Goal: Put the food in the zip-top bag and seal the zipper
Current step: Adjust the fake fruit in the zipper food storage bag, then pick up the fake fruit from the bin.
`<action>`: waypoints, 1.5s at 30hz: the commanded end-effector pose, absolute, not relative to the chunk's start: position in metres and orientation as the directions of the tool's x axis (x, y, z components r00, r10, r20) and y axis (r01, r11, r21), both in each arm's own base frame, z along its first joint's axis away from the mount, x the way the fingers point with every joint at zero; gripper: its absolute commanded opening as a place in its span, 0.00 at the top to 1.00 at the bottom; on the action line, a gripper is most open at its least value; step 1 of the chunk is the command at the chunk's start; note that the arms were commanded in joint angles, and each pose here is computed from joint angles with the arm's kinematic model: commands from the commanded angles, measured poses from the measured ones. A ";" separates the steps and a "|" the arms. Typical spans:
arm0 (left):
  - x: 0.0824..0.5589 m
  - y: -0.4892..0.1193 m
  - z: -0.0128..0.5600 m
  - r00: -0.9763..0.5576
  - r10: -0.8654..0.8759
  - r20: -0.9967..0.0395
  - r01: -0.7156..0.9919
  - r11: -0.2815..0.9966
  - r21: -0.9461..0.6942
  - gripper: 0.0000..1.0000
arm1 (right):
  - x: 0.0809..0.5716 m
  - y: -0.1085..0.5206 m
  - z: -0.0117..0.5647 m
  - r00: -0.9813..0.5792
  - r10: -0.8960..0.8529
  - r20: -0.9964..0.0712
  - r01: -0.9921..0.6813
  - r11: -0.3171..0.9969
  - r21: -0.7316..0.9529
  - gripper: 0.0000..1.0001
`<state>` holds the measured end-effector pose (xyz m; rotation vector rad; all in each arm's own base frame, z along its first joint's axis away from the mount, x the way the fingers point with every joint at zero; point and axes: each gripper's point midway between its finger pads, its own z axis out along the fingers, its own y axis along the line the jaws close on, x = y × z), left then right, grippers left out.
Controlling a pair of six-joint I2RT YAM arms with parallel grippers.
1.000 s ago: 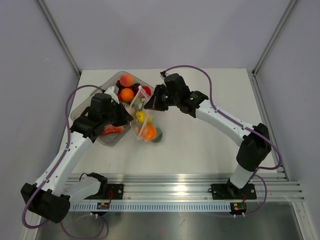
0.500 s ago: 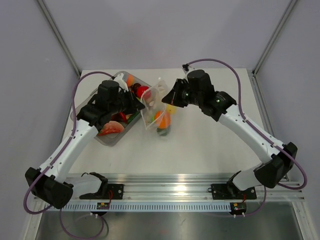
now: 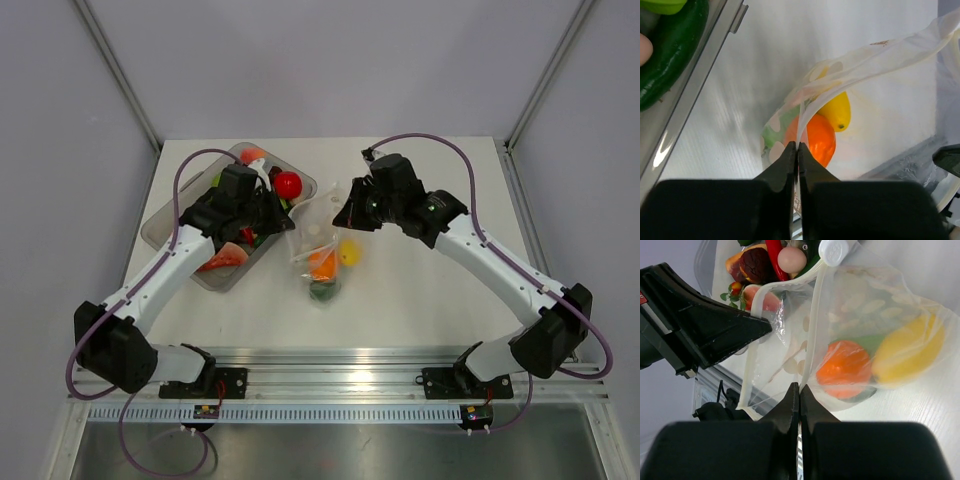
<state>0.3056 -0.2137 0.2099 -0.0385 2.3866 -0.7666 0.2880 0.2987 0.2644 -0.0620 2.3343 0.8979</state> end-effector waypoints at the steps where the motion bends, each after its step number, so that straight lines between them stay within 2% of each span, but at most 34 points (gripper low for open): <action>1: 0.312 -0.211 0.220 -0.768 -0.193 -0.611 0.196 0.837 -0.510 0.85 | 0.295 0.304 0.279 -0.771 0.158 -0.617 -0.305 0.759 0.575 1.00; 3: 0.313 -0.205 0.224 -0.755 -0.191 -0.627 0.187 0.854 -0.485 0.62 | 0.297 0.305 0.276 -0.773 0.149 -0.617 -0.304 0.767 0.566 1.00; 4: 0.311 -0.203 0.223 -0.756 -0.177 -0.630 0.190 0.862 -0.470 0.41 | 0.299 0.306 0.279 -0.769 0.149 -0.622 -0.309 0.765 0.565 1.00; 5: 0.311 -0.201 0.227 -0.751 -0.175 -0.637 0.195 0.863 -0.467 0.36 | 0.300 0.307 0.279 -0.767 0.146 -0.624 -0.312 0.766 0.562 1.00; 11: 0.307 -0.194 0.256 -0.702 -0.146 -0.697 0.251 0.865 -0.434 0.32 | 0.303 0.311 0.277 -0.772 0.133 -0.622 -0.318 0.766 0.559 1.00; 16: 0.295 -0.177 0.307 -0.622 -0.187 -0.760 0.316 0.828 -0.463 0.24 | 0.304 0.310 0.275 -0.774 0.136 -0.619 -0.311 0.770 0.558 1.00; 18: 0.299 -0.161 0.322 -0.580 -0.228 -0.782 0.292 0.838 -0.460 0.17 | 0.304 0.311 0.275 -0.774 0.135 -0.619 -0.313 0.768 0.559 1.00; 21: 0.303 -0.137 0.330 -0.543 -0.268 -0.796 0.238 0.860 -0.451 0.17 | 0.303 0.312 0.276 -0.775 0.135 -0.618 -0.317 0.763 0.563 1.00; 25: 0.319 -0.104 0.304 -0.565 -0.285 -0.774 0.068 0.919 -0.387 0.16 | 0.303 0.313 0.275 -0.777 0.135 -0.615 -0.318 0.759 0.568 1.00; 26: 0.327 -0.095 0.293 -0.571 -0.293 -0.766 0.013 0.930 -0.366 0.14 | 0.303 0.313 0.276 -0.777 0.135 -0.614 -0.319 0.757 0.570 1.00; 27: 0.334 -0.077 0.279 -0.564 -0.314 -0.764 -0.087 0.942 -0.324 0.05 | 0.302 0.314 0.276 -0.777 0.136 -0.614 -0.320 0.756 0.572 1.00; 28: 0.339 -0.070 0.269 -0.571 -0.316 -0.758 -0.120 0.945 -0.303 0.01 | 0.303 0.313 0.275 -0.777 0.136 -0.615 -0.320 0.756 0.571 1.00; 30: 0.351 -0.049 0.240 -0.608 -0.333 -0.721 -0.221 0.943 -0.250 0.01 | 0.302 0.313 0.276 -0.775 0.136 -0.617 -0.320 0.758 0.568 1.00; 33: 0.363 -0.028 0.208 -0.648 -0.327 -0.688 -0.282 0.942 -0.182 0.01 | 0.302 0.312 0.276 -0.773 0.138 -0.620 -0.320 0.759 0.568 1.00; 40: 0.384 -0.018 0.149 -0.722 -0.340 -0.602 -0.306 0.938 -0.163 0.01 | 0.304 0.317 0.271 -0.783 0.129 -0.609 -0.323 0.752 0.575 1.00; 45: 0.398 -0.002 0.126 -0.735 -0.361 -0.575 -0.354 0.926 -0.129 0.01 | 0.304 0.317 0.269 -0.783 0.129 -0.608 -0.322 0.752 0.575 1.00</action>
